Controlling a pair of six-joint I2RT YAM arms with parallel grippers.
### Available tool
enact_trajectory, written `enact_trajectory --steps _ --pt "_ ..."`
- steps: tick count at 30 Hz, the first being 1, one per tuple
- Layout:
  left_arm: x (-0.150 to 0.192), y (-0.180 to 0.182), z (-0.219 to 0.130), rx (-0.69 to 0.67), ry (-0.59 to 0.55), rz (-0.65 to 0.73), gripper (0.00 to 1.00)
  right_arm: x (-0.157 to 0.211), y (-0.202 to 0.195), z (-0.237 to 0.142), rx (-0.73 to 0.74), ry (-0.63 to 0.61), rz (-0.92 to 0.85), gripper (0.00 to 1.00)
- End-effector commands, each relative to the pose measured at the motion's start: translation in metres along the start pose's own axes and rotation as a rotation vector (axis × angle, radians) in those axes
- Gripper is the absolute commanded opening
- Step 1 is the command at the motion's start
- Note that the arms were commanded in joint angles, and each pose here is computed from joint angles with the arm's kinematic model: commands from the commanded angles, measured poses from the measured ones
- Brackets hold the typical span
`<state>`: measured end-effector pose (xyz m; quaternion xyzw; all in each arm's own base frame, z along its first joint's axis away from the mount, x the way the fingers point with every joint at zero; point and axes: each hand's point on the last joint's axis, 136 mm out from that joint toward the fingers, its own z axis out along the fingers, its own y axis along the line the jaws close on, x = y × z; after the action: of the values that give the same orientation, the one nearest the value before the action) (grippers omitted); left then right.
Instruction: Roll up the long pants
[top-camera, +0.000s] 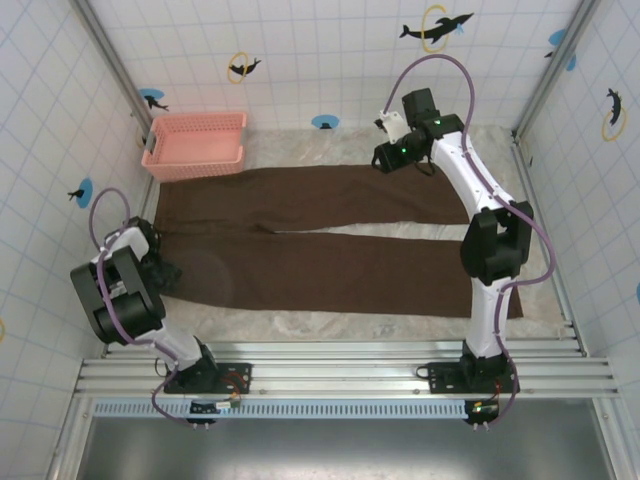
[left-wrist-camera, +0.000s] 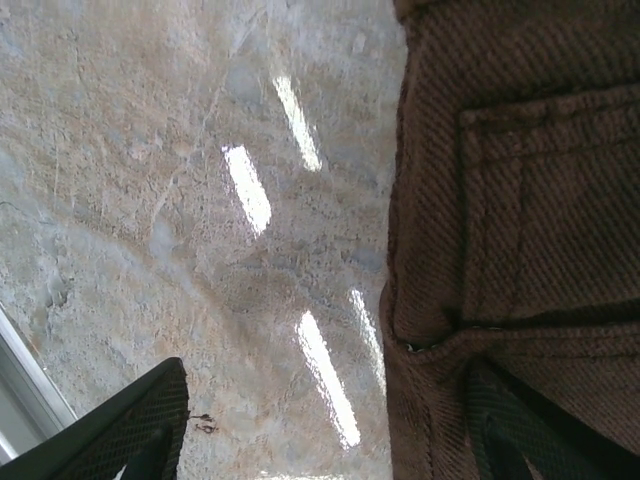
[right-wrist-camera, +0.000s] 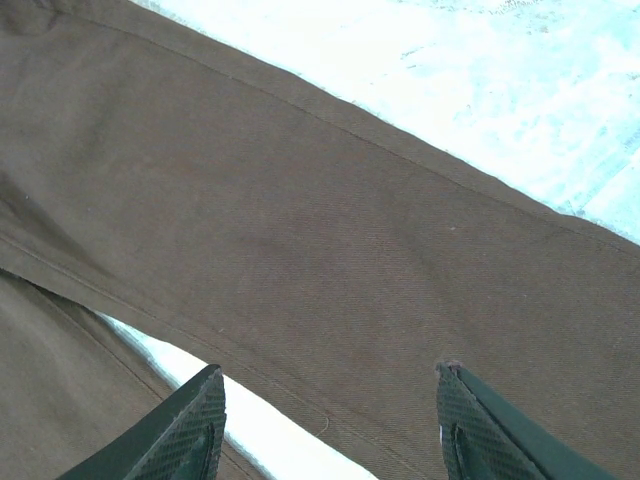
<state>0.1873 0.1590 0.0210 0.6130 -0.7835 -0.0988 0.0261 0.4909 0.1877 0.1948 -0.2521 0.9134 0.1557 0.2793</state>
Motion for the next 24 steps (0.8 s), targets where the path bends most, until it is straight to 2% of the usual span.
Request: enact_trajectory --steps 1,5,9,11,13,15,16,20,24 --pt "-0.017 -0.005 0.012 -0.021 -0.05 -0.065 0.71 -0.008 -0.001 -0.004 -0.002 -0.021 -0.006 0.59" --pt "-0.02 -0.015 0.019 0.015 -0.057 -0.093 0.62 -0.008 -0.002 -0.009 0.011 -0.019 -0.016 0.59" --pt "-0.024 -0.023 0.024 0.015 -0.036 -0.086 0.44 -0.008 -0.001 -0.012 0.017 -0.017 -0.027 0.59" --pt "-0.025 -0.028 0.026 0.014 -0.024 -0.07 0.41 -0.007 -0.001 -0.013 0.021 -0.015 -0.033 0.59" --pt "-0.028 -0.031 0.027 0.014 -0.019 -0.059 0.26 -0.006 -0.001 -0.014 0.025 -0.011 -0.038 0.59" --pt "-0.029 -0.035 0.029 0.022 -0.011 -0.059 0.03 -0.006 -0.001 -0.015 0.031 -0.008 -0.042 0.59" --pt "-0.028 -0.037 0.029 0.031 -0.006 -0.058 0.0 -0.005 -0.001 -0.015 0.033 -0.007 -0.044 0.59" --pt "-0.028 -0.049 0.02 0.067 0.021 -0.026 0.0 0.001 -0.004 -0.015 0.047 0.011 -0.044 0.59" --pt "-0.03 -0.075 -0.016 0.175 0.007 0.041 0.0 0.014 -0.016 -0.021 0.089 0.035 -0.009 0.59"
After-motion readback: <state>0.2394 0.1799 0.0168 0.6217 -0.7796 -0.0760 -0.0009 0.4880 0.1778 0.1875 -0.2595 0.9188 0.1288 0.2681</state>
